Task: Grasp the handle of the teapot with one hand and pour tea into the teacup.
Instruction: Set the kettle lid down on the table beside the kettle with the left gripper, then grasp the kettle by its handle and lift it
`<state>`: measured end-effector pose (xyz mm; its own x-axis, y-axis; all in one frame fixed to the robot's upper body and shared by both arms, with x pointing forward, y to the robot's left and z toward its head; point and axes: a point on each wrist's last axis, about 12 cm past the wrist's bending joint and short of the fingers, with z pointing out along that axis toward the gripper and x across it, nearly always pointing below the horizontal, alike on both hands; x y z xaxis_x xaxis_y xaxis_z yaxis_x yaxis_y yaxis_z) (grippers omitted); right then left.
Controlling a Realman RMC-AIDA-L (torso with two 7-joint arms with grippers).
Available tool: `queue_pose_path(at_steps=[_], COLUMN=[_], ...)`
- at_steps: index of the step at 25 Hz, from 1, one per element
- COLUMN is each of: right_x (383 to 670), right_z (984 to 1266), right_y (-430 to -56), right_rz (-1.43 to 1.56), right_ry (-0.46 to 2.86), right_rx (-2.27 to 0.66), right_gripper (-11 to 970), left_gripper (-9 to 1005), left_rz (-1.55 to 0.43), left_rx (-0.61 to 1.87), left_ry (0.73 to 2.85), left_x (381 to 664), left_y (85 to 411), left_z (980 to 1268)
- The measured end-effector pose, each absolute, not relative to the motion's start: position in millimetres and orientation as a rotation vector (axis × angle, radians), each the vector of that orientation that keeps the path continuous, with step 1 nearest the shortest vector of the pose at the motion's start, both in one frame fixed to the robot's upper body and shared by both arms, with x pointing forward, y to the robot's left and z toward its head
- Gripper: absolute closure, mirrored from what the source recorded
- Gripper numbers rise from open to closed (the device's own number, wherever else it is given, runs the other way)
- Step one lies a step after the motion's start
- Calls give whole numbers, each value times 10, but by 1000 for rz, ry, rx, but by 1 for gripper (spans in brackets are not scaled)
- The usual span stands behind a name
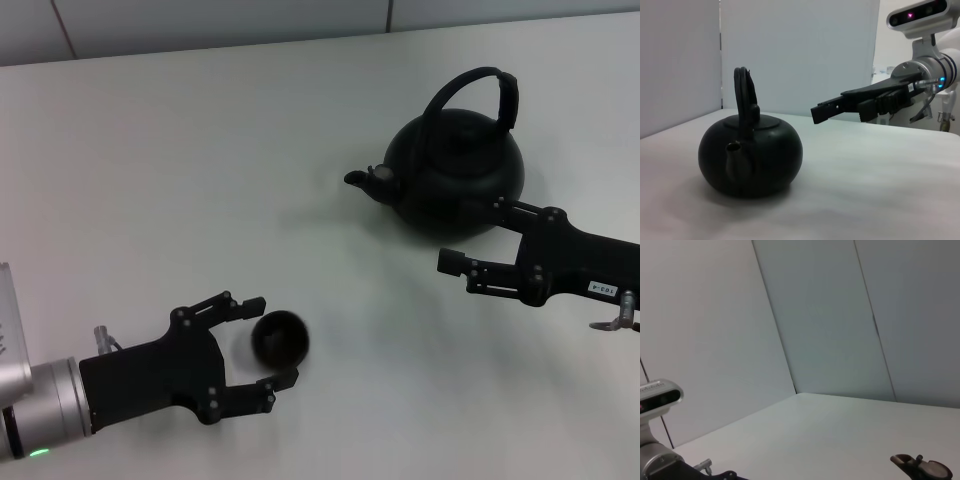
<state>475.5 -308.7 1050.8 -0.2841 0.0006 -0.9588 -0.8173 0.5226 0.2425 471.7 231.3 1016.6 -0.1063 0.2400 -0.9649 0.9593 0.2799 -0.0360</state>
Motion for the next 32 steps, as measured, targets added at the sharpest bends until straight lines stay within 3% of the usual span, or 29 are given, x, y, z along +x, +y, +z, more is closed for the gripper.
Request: queue_pose_path(at_steps=[11,20,27,32], right_x=[4729,4712,4693,4665], right_z=[10492,10486,10476,10462], right_y=[-3097,-3120,-3140,-3199], right_rz=[934,925,919,893], right_ry=[1679,1680,1685,1695], right_rx=[-695,-686,-674,-627], right_gripper=[135,135,135,136], left_gripper=[142,143,145,146], left_rz=[-959,-1050,-1042,-1010], left_rx=[1150,1190,1266,1271], left_ry=[1499,1355,1480,1582], left_x=[4680,4602,4692,4722], left_y=[2349,2529,2932,3067], left_z=[10266,10568,10846,10893])
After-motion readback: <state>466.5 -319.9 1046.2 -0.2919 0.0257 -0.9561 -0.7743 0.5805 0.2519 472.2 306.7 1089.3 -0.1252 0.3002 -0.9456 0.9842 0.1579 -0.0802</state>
